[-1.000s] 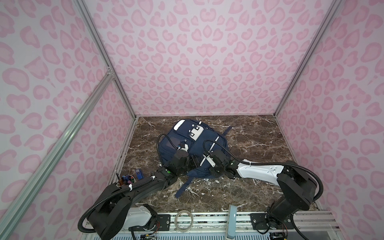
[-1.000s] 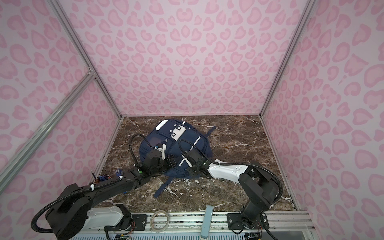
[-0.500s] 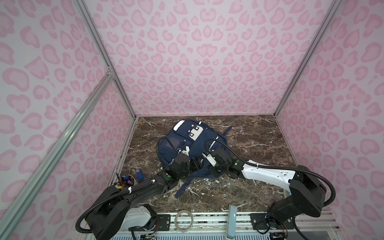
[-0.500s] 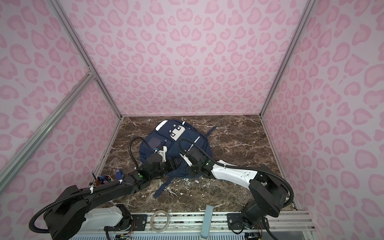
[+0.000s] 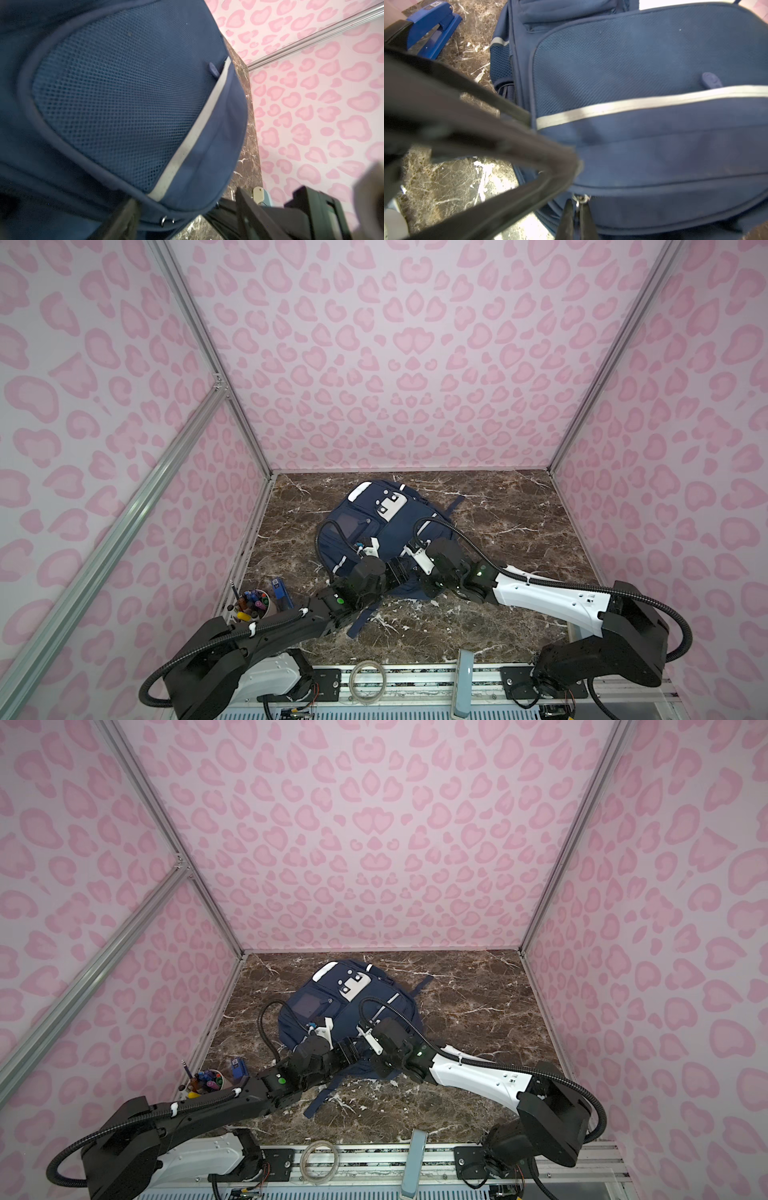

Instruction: Pack the student bag

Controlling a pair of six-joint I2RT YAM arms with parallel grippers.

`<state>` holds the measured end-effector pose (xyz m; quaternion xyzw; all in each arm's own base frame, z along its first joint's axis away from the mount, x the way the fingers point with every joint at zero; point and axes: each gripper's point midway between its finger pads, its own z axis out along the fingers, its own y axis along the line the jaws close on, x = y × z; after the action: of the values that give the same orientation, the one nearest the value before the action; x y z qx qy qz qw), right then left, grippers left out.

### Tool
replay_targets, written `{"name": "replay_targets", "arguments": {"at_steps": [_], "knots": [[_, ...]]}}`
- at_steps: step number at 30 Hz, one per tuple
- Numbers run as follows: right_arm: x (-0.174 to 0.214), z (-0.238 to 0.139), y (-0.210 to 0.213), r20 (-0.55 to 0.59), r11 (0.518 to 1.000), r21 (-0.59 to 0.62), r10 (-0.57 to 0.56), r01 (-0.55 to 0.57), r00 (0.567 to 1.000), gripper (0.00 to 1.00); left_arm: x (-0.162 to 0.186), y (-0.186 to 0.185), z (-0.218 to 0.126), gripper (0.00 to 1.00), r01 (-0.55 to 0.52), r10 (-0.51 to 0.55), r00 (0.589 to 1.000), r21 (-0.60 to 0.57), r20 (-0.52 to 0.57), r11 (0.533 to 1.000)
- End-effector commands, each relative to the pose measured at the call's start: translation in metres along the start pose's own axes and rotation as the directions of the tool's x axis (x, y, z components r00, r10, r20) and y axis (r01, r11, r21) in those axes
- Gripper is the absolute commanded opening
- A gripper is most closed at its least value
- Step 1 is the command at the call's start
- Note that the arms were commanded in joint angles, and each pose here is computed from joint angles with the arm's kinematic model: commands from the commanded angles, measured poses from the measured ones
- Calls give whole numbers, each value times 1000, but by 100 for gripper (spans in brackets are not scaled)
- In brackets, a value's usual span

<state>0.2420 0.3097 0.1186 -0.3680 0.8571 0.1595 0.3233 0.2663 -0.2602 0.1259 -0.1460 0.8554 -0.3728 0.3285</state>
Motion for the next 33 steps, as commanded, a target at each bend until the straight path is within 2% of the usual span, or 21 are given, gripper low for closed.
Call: {"name": "replay_targets", "arguments": {"at_steps": [1, 2, 3, 6, 11, 15, 20, 22, 26, 30, 33], "knots": [[-16, -2, 9, 76, 999, -46, 15, -12, 997, 0, -12, -6, 9, 40, -12, 11, 1000, 18, 23, 1000], [-15, -1, 7, 73, 999, -36, 18, -16, 997, 0, -14, -5, 9, 20, -17, 17, 1000, 15, 26, 1000], [-13, -1, 2, 71, 999, -29, 26, -24, 997, 0, -16, -8, 8, 5, -30, 30, 999, 21, 24, 999], [-5, -1, -19, 50, 999, 30, 41, -43, 998, 0, -17, -7, 2, 4, -38, 38, 999, 32, 0, 999], [10, -3, -85, 8, 960, 260, 105, -103, 994, 0, -13, -1, -17, 4, -27, 29, 999, 54, -36, 998], [8, -1, -124, 36, 926, 331, 179, -180, 983, 0, -14, 0, -28, 4, -17, 23, 998, 97, -61, 995], [-6, 1, -168, 91, 893, 359, 255, -271, 963, 0, -6, 24, -31, 4, -56, 60, 990, 32, -125, 998], [-6, 1, -180, 87, 881, 380, 271, -283, 959, 0, -12, 35, -34, 4, -59, 60, 991, 12, -120, 998], [4, -10, -163, 44, 890, 363, 280, -276, 959, 0, -48, 69, -40, 4, -70, 68, 997, -109, -28, 992], [24, -19, -115, -35, 922, 332, 223, -200, 974, 0, -89, 77, -39, 3, -51, 56, 998, -142, 34, 989], [34, -17, -68, -78, 960, 219, 195, -174, 978, 0, -121, 81, -32, 3, -58, 74, 994, -193, 79, 979]]}}
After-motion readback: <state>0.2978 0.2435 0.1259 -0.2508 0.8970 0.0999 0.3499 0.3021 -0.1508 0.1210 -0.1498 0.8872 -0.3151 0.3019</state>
